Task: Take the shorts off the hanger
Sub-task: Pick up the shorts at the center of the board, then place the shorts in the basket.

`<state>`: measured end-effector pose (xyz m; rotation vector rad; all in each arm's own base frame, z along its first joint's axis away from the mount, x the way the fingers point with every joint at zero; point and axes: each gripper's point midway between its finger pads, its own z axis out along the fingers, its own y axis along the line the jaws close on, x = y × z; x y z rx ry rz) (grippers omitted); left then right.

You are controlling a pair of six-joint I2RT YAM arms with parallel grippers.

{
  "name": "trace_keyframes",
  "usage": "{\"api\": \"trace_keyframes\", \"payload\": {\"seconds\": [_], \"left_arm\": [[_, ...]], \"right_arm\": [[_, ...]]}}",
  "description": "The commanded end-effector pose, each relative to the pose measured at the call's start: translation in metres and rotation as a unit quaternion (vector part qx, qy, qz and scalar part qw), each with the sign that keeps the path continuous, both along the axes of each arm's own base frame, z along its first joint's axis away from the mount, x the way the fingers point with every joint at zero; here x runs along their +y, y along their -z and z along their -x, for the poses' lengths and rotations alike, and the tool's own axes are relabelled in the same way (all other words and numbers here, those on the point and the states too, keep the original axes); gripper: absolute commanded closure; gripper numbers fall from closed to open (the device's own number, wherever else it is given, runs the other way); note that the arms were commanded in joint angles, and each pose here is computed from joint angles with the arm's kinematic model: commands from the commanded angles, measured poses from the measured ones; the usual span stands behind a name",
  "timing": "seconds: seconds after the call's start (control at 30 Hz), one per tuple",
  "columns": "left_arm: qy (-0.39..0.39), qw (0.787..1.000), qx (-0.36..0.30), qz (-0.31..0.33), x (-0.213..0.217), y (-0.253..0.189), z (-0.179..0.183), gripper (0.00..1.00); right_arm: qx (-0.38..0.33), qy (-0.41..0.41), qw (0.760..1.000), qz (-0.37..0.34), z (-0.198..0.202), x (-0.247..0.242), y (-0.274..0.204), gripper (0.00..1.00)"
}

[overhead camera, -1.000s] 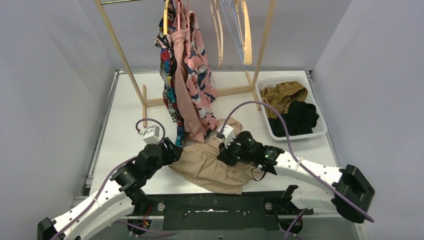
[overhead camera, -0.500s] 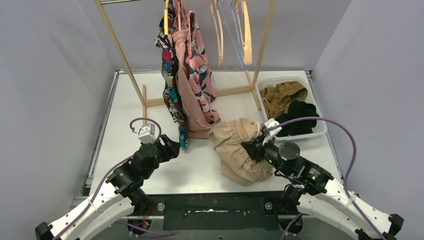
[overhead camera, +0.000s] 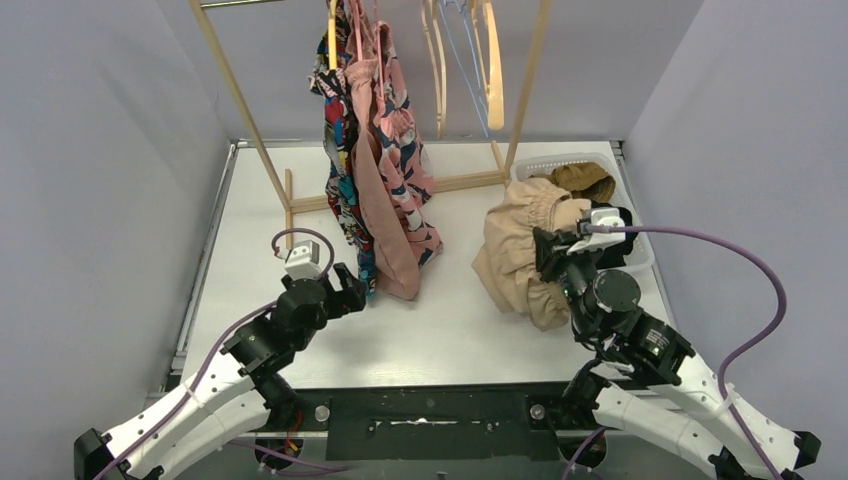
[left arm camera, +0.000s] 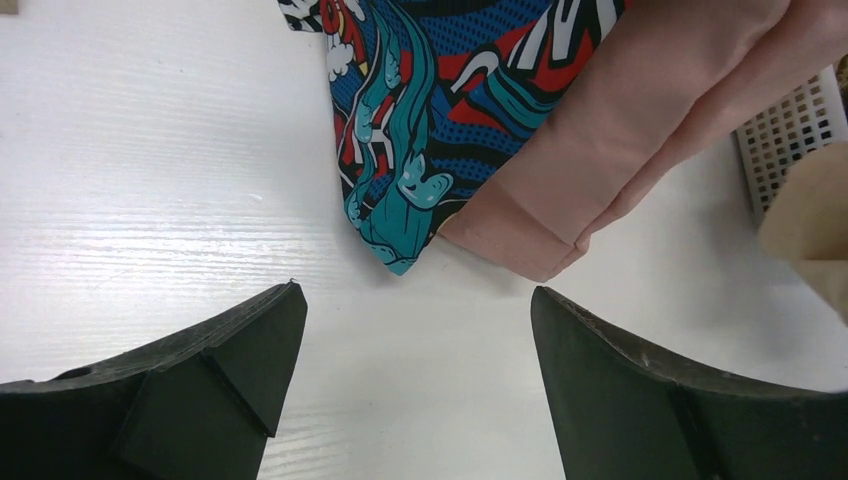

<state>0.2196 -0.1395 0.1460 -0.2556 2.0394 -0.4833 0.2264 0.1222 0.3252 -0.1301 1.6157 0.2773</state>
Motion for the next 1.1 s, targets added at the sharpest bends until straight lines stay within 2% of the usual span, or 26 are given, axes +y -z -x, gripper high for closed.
{"api": "trace_keyframes", "payload": {"seconds": [0.0, 0.17, 0.4, 0.6, 0.83, 1.07], "left_arm": [[-0.025, 0.999, -0.030, -0.005, 0.004, -0.028, -0.014, 0.16], [-0.024, 0.999, -0.029, -0.012, 0.002, -0.028, -0.018, 0.16], [-0.028, 0.999, -0.040, -0.009, 0.003, -0.035, -0.020, 0.16], [-0.022, 0.999, -0.040, -0.008, 0.004, -0.036, -0.018, 0.15], [-0.023, 0.999, -0.046, -0.004, 0.006, -0.039, -0.017, 0.15], [-0.029, 0.998, -0.047, -0.011, 0.009, -0.037, -0.019, 0.15]], "right_arm": [[-0.046, 0.138, 0.989, -0.004, -0.023, -0.035, -0.049, 1.00], [-0.052, 0.218, 0.975, 0.015, -0.040, -0.062, -0.066, 1.00], [-0.064, 0.199, 0.978, 0.001, -0.094, -0.093, -0.110, 1.00], [-0.076, 0.192, 0.977, -0.045, -0.145, -0.140, -0.151, 1.00], [-0.031, 0.102, 0.986, -0.130, -0.196, -0.145, -0.121, 1.00], [-0.027, 0.062, 0.987, -0.148, -0.209, -0.138, -0.125, 1.00]]}}
